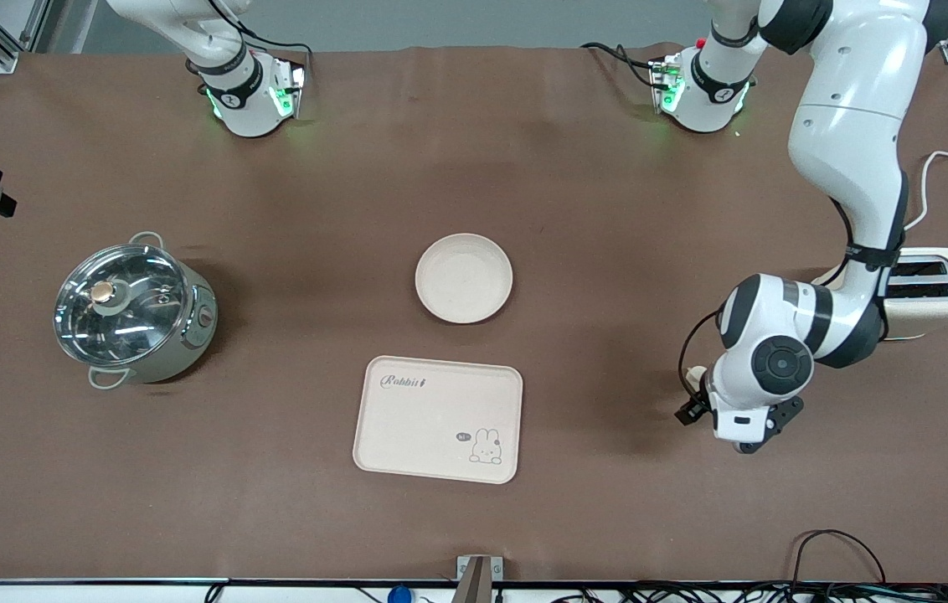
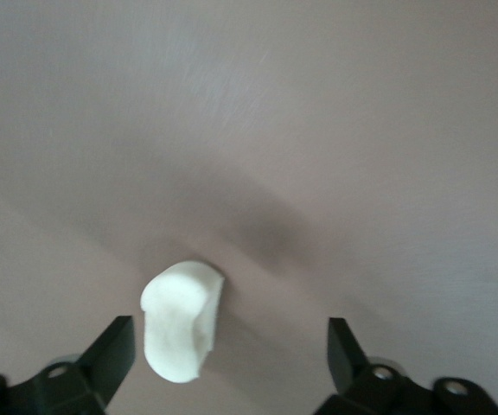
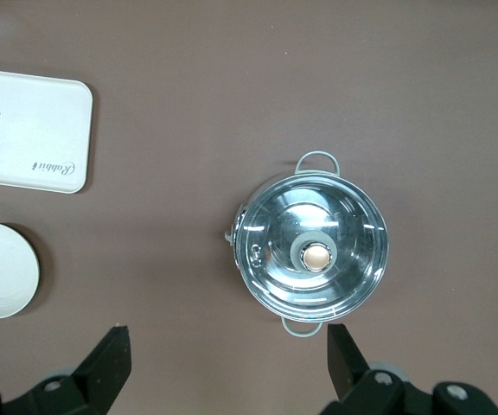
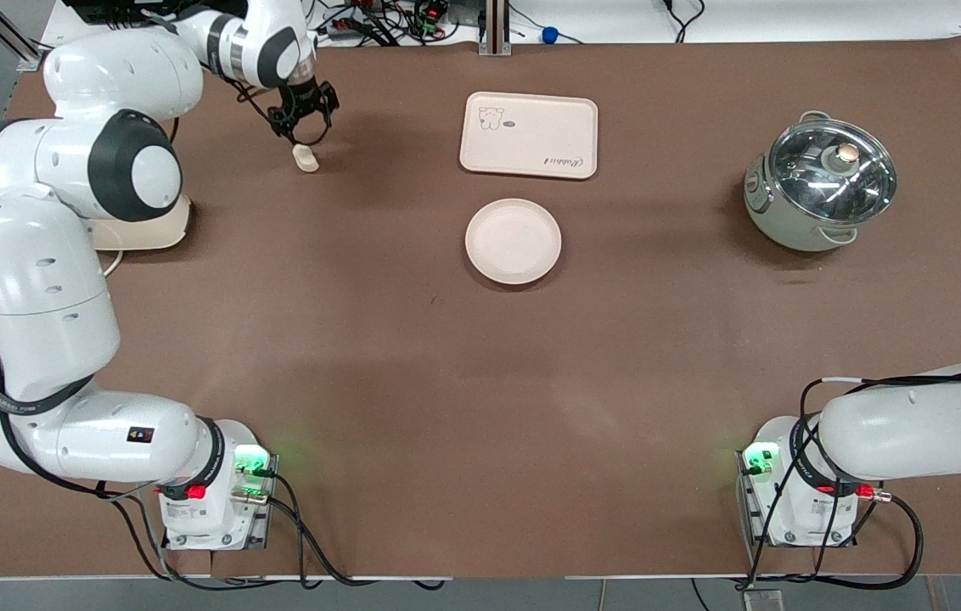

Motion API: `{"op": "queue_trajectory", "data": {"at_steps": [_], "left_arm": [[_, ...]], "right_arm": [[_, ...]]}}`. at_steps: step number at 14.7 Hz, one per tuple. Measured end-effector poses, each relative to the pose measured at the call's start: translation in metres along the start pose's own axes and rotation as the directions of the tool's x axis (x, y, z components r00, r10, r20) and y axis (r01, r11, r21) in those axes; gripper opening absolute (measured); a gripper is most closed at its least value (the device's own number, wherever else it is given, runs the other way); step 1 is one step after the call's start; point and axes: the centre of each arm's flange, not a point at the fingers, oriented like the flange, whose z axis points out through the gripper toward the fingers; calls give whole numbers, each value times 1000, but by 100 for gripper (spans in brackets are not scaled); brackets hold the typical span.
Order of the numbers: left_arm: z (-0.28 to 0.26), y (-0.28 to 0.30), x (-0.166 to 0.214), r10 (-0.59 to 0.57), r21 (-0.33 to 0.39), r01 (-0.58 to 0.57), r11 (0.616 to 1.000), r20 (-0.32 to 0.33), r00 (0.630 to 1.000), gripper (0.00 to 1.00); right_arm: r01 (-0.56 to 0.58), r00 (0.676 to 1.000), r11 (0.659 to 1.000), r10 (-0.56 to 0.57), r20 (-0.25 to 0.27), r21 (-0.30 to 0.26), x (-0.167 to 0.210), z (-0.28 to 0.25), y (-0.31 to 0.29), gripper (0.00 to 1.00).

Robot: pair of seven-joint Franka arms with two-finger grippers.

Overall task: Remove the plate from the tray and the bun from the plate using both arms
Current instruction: 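Carry the bun toward the toaster and set it on the table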

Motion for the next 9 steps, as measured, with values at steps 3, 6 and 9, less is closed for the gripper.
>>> {"op": "queue_trajectory", "data": {"at_steps": [3, 6, 9], "left_arm": [[-63, -1, 10, 94, -47, -97, 994, -63, 994, 100], [-132, -16, 13, 209, -51, -216, 975, -115, 971, 100], [-199, -50, 21, 313, -36, -320, 947, -139, 940, 100]], "right_arm": [[0, 1000, 1000, 0, 1, 1, 0, 0, 0, 100], [6, 1000, 1000, -6, 1, 2, 0, 0, -3, 100], [9, 1000, 1000, -9, 1, 2, 0, 0, -5, 100]]}}
